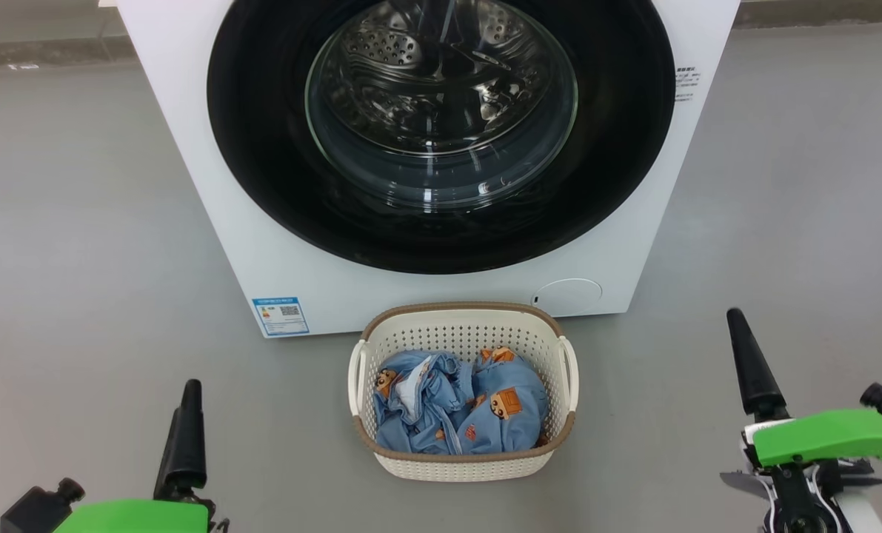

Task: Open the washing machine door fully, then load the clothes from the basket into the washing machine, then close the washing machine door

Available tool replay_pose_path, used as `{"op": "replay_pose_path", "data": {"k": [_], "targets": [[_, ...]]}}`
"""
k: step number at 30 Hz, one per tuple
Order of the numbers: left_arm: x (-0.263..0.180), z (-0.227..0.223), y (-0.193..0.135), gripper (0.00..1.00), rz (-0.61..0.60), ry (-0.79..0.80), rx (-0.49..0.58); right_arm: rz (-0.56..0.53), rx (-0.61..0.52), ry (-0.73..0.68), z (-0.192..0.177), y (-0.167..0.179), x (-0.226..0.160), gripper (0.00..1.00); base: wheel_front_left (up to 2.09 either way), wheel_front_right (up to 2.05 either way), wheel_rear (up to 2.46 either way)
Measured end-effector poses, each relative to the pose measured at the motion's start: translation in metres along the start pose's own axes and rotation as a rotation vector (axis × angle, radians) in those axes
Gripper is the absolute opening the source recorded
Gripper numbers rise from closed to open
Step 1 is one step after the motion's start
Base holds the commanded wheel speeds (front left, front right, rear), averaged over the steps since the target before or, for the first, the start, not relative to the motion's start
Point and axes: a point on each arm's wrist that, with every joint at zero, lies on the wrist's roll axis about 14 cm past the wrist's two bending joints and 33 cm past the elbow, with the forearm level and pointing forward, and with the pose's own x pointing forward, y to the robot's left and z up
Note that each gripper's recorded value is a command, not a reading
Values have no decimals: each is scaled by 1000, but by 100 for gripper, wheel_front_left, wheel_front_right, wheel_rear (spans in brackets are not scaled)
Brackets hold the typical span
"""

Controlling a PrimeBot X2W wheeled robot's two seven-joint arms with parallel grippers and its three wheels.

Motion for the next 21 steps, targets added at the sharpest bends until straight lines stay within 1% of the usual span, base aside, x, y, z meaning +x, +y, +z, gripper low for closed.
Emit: {"op": "replay_pose_path", "data": {"k": [5,7,8,9,15,21], "targets": [[2,-4,-4,100,-16,12,84,23,-94,5,-1,6,3,100,0,0,0],[4,-3,-7,100,-26,7,121,21,-135,10,-1,4,2,100,0,0,0],[4,-3,-7,100,-26,7,121,21,-135,10,-1,4,2,100,0,0,0],[6,-3,-9,100,-32,4,134,18,-162,10,-1,2,2,100,0,0,0],[7,-4,-10,100,-42,2,242,12,-275,17,-1,-3,0,100,0,0,0],[7,-5,-11,100,-51,3,349,44,-391,23,-4,5,5,100,0,0,0]]}}
